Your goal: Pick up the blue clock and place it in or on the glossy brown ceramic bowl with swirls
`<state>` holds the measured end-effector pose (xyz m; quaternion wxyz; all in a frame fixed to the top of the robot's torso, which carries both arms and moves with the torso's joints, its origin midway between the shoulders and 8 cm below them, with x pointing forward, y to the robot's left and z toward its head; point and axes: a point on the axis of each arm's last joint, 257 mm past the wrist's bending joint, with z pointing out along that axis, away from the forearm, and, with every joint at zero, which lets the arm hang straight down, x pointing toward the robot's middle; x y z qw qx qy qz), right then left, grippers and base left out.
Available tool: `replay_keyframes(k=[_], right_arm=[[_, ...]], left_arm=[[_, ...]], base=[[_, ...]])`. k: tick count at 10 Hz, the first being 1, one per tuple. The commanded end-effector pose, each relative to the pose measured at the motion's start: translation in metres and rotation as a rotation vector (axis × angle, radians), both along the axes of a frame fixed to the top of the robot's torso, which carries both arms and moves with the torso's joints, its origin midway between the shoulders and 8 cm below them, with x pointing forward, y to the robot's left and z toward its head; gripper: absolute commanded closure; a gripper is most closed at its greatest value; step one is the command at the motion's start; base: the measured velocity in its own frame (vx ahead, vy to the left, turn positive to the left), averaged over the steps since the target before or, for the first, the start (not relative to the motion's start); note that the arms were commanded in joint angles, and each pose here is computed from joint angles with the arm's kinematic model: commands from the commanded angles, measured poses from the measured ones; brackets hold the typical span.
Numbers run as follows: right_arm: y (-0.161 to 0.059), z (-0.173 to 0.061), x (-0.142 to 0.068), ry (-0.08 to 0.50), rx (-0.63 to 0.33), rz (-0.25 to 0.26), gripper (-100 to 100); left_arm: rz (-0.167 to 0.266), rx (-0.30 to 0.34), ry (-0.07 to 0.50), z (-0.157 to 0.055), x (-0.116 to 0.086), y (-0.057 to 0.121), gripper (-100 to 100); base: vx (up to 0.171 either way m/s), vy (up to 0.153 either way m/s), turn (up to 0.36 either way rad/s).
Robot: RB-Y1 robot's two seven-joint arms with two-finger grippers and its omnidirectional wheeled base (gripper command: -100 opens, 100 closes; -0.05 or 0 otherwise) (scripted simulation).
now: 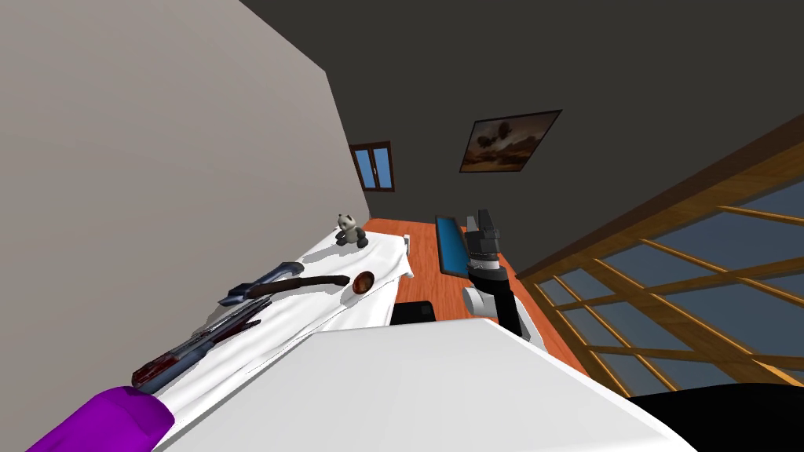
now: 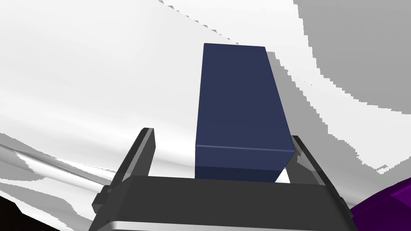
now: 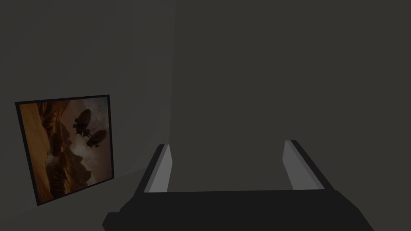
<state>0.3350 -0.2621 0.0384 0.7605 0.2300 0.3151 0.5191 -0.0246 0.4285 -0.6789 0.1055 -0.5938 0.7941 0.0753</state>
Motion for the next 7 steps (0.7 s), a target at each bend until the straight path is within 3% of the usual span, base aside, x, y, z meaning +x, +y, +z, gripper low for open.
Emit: replay_keyframes(k=[1,2,3,7], right_arm=[[0.0,0.0,0.0,0.0,0.0,0.0,0],[0.0,0.0,0.0,0.0,0.0,0.0,0],[0.0,0.0,0.0,0.0,0.0,0.0,0],[0.0,0.0,0.0,0.0,0.0,0.0,0]], left_arm=[[0.002,-0.004,0.0,-0.0032,0.0076,-0.0056,-100],[0.001,-0.003,-0.001,-0.0019,0.0048,-0.0036,-100],[0.001,-0.003,-0.001,-0.002,0.0052,-0.004,100],[0.001,-0.002,0.0,-0.002,0.0046,-0.0037,100]], base=[[-0.043,0.022,-0.025],[-0.02,0.01,-0.008],[0.0,0.0,0.0],[0.0,0.0,0.0]])
